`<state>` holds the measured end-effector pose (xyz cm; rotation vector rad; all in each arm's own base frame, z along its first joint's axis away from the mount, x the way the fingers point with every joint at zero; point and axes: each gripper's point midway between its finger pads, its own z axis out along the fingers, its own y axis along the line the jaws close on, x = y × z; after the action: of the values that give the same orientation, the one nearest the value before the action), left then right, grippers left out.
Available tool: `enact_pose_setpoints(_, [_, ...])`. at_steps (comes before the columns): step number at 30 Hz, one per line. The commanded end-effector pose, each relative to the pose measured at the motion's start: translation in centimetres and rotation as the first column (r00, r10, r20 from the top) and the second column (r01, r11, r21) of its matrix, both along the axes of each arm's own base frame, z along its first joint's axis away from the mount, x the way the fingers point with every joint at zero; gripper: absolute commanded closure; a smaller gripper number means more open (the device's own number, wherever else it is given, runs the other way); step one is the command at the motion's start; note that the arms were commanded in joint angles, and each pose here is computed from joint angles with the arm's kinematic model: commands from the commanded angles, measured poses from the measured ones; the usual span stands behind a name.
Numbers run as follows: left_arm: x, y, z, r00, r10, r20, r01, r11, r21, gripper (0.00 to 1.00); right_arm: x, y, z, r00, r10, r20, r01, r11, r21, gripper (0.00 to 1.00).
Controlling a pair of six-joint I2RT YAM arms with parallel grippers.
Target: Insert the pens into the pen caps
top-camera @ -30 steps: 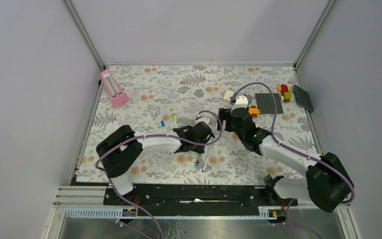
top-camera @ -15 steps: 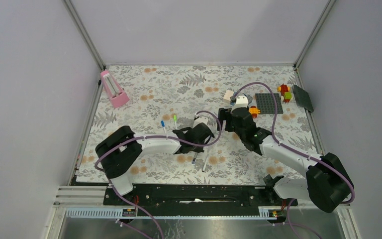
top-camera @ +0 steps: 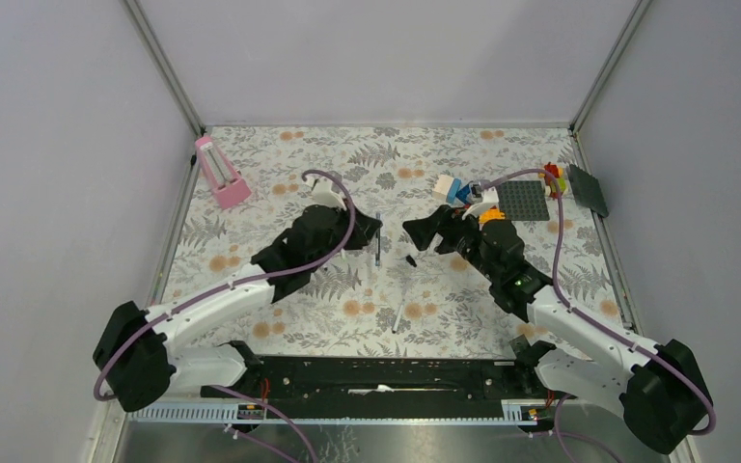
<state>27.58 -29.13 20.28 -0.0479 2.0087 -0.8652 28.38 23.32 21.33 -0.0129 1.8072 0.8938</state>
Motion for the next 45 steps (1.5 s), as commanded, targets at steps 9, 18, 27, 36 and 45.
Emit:
enact_pose_setpoints(9, [-0.4, -1.6, 8.3, 0.998, -0.051, 0.032, 0.060, 0.890, -0.452, 1.00, -2.8, 4.1, 5.6, 0.964, 0.238, 0.121, -0.263, 0.924, 0.277, 0.17])
enact_pose_setpoints(18, [0.0, -1.3, 7.9, 1.000, -0.019, 0.014, 0.024, 0.872, -0.490, 1.00, -3.2, 5.6, 4.9, 0.954, 0.283, 0.097, -0.299, 0.919, 0.258, 0.29])
enact_pose_setpoints(27, [0.2, -0.8, 7.6, 0.999, 0.008, 0.036, 0.010, 0.873, -0.487, 1.00, -3.8, 7.6, 4.2, 0.946, 0.315, 0.079, -0.325, 0.922, 0.213, 0.41])
enact_pose_setpoints(36, [0.1, -0.1, 7.7, 0.998, 0.027, 0.063, 0.006, 0.876, -0.481, 1.00, -3.9, 8.5, 3.7, 0.943, 0.325, 0.067, -0.332, 0.923, 0.195, 0.55])
enact_pose_setpoints(45, [0.1, 0.4, 7.7, 0.996, 0.049, 0.074, -0.007, 0.870, -0.493, 1.00, -3.9, 8.7, 3.3, 0.945, 0.322, 0.057, -0.327, 0.927, 0.186, 0.62])
